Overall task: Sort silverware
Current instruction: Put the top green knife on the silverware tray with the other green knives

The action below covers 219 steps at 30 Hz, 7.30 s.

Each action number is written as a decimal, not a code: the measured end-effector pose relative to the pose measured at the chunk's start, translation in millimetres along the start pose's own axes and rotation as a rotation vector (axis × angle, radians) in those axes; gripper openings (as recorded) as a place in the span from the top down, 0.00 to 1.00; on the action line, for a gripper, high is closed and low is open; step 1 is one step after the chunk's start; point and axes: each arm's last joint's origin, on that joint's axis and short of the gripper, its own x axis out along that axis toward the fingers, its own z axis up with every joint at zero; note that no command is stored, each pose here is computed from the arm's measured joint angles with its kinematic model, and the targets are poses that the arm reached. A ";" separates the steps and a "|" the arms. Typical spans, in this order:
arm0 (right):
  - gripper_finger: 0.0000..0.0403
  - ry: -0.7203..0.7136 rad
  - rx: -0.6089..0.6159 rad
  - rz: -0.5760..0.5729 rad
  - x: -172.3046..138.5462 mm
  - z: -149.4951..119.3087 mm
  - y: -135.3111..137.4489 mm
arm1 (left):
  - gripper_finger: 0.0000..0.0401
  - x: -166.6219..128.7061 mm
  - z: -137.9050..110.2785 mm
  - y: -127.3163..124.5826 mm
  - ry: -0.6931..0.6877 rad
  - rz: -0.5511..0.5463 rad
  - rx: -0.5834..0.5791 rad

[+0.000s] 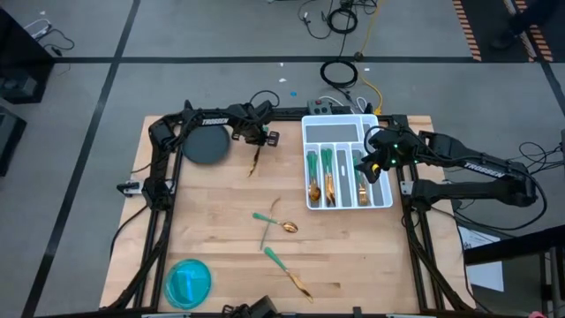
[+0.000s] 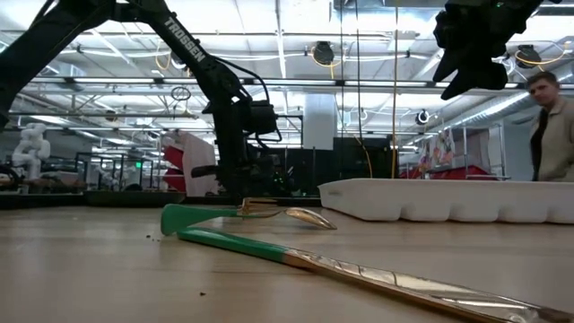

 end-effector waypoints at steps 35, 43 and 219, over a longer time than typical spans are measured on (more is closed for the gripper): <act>0.47 0.000 -0.023 0.000 0.0 0.0 0.0 | 0.69 -47.0 10.9 -19.5 -0.120 -0.035 0.153; 0.47 0.000 -0.023 0.000 0.0 0.1 0.0 | 0.61 -37.9 8.4 -20.8 -0.092 -0.011 0.202; 0.44 -0.002 -0.102 0.066 5.1 4.9 4.5 | 0.84 -232.0 -51.6 -52.6 -0.150 0.159 0.529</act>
